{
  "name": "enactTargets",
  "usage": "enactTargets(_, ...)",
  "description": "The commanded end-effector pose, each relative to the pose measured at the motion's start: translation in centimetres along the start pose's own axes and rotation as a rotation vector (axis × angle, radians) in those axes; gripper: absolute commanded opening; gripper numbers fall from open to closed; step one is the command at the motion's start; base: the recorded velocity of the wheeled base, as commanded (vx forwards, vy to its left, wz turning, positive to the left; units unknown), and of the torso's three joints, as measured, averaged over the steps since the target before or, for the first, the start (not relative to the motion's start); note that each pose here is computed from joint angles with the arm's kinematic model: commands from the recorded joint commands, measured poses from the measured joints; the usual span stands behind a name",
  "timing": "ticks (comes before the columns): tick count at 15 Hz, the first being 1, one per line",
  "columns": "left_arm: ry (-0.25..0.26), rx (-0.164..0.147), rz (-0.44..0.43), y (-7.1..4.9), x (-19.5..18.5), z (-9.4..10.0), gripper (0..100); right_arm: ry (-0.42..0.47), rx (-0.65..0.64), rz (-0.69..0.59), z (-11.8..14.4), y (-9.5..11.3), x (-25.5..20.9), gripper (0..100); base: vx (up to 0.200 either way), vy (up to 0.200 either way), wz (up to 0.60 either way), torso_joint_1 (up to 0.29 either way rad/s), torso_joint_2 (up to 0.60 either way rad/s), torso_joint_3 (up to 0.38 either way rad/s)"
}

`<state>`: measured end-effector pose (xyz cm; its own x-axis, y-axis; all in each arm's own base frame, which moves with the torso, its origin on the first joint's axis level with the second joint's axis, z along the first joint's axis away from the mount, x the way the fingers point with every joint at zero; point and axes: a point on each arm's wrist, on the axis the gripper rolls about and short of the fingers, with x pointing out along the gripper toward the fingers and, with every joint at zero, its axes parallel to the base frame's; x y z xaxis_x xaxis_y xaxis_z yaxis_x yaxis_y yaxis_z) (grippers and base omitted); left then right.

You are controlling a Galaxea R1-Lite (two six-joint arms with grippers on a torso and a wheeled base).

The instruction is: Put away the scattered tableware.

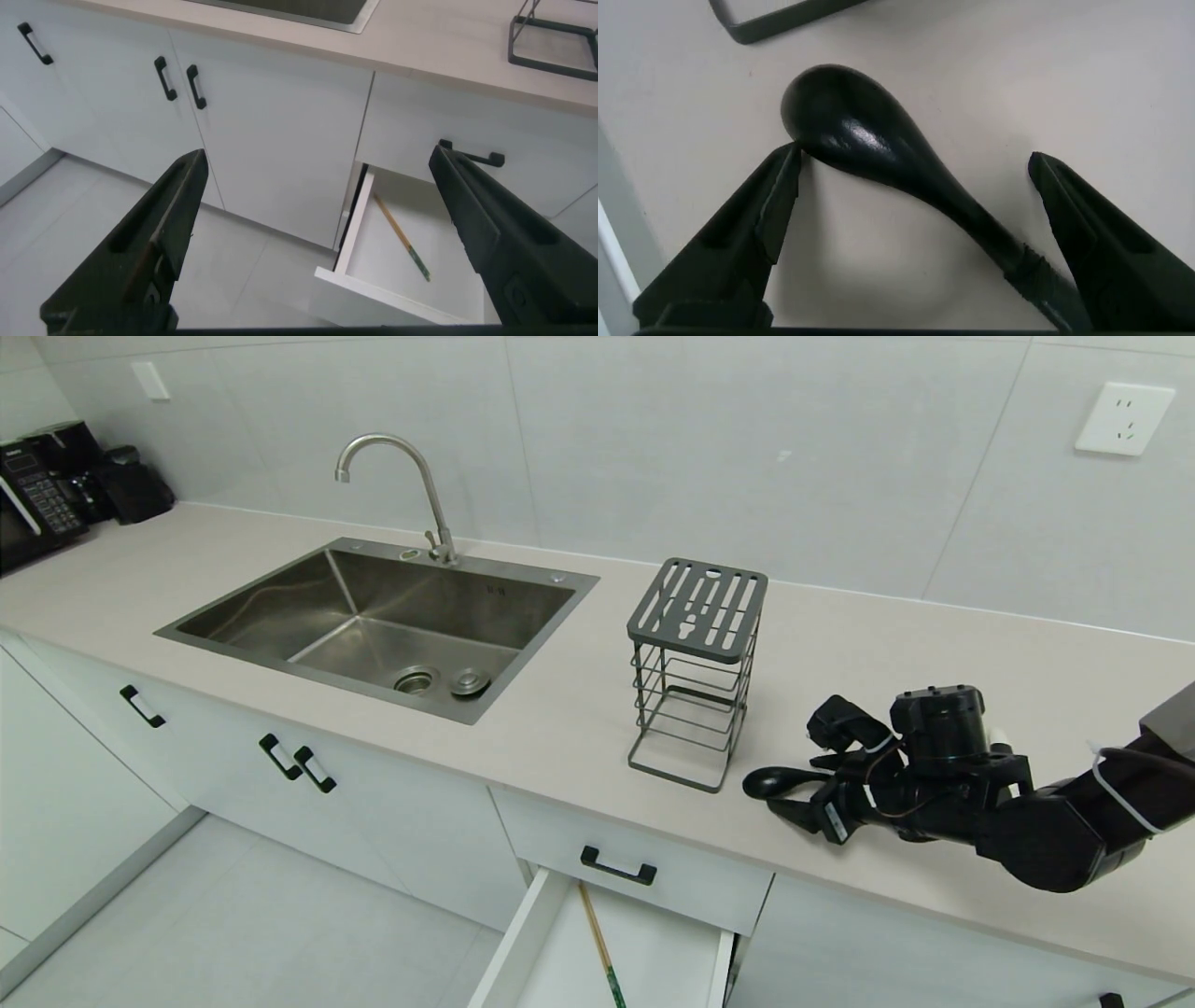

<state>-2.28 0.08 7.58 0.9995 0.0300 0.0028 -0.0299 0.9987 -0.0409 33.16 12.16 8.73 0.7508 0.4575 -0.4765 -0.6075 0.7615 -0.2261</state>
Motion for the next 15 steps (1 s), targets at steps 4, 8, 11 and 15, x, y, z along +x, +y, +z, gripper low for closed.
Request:
enactTargets(4, 0.000, -0.001, 0.001, 0.0, 0.0, 0.0, 100, -0.002, -0.001, -0.001, 0.0, 0.1, -0.5, 0, 0.000, 0.000, 0.00, 0.000, 0.00, 0.000)
enactTargets(8, 0.000, -0.001, -0.001, 0.0, 0.0, 0.0, 100, -0.019, -0.006, -0.013, 0.1, 0.6, -3.1, 0, 0.000, 0.000, 0.00, 0.000, 0.00, 0.000)
enactTargets(11, 0.000, -0.001, 0.001, 0.0, 0.0, 0.0, 100, -0.038, -0.034, -0.010, 0.4, 1.3, -5.2, 0, 0.000, 0.000, 0.00, 0.000, 0.00, 0.000)
enactTargets(15, 0.000, -0.001, -0.001, 0.0, 0.0, 0.0, 100, -0.023, -0.052, 0.043, -0.4, 3.5, -6.9, 0, 0.000, 0.000, 0.00, 0.000, 0.00, 0.000)
